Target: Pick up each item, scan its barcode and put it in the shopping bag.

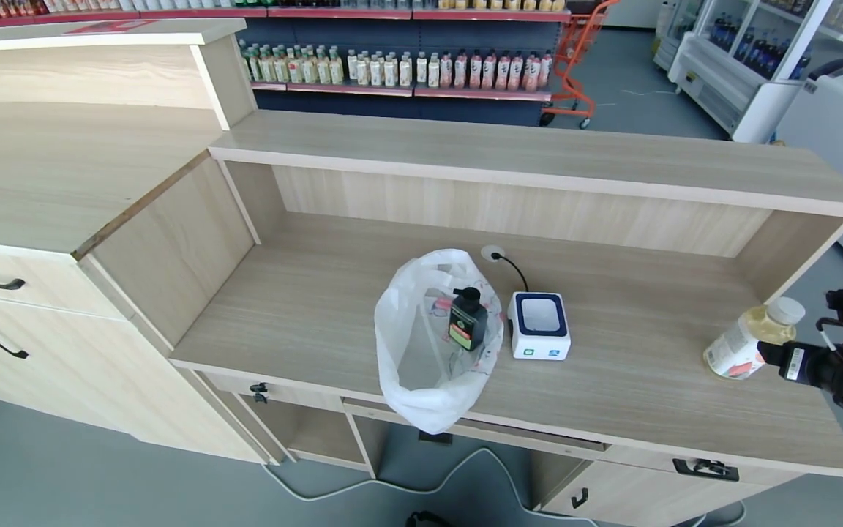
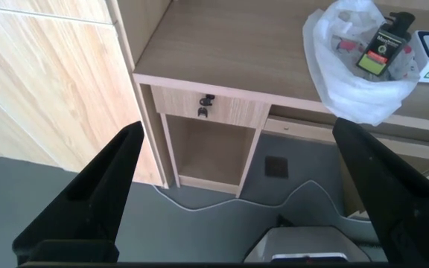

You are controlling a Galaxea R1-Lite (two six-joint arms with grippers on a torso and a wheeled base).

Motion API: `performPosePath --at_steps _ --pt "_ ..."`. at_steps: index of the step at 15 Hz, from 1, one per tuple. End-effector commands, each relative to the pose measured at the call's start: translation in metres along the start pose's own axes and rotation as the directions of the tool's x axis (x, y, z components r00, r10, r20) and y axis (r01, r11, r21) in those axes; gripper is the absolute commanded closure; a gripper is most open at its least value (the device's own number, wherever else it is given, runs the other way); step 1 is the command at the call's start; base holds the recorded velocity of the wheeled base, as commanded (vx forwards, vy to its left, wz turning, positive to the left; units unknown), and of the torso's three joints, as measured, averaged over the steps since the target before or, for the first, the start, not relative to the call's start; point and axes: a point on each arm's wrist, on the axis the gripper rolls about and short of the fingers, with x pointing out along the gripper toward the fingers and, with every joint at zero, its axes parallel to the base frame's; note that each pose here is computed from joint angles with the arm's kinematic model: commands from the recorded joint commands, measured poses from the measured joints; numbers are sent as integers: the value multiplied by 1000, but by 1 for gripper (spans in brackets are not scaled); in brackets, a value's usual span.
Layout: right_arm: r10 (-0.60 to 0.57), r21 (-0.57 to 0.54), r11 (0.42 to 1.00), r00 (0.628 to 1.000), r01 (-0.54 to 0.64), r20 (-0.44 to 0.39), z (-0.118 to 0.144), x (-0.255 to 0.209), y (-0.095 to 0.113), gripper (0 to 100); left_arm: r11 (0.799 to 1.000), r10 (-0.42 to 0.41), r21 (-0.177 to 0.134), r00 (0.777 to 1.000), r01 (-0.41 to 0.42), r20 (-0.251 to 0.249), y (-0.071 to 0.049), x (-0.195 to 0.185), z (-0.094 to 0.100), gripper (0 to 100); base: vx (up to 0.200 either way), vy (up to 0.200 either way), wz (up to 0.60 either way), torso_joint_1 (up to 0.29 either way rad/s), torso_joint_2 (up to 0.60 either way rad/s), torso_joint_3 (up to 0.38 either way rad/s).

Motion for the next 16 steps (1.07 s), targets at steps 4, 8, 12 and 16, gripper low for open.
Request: performPosePath --at_steps 4,8,12,16 --pt "24 -4 1000 1000 -24 -15 -13 24 11 0 1000 0 0 1000 0 0 0 0 0 0 0 0 0 0 0 0" --pt "39 -15 999 999 -40 -6 -15 33 18 0 1000 0 0 1000 0 0 0 0 0 0 0 0 0 0 0 0" --pt "53 -16 998 998 -53 13 -18 39 24 0 1000 0 0 1000 0 1 0 0 0 0 0 0 0 0 0 0" --pt "76 -19 997 997 -75 28 -23 51 34 0 1000 0 0 1000 0 0 0 0 0 0 0 0 0 0 0 0"
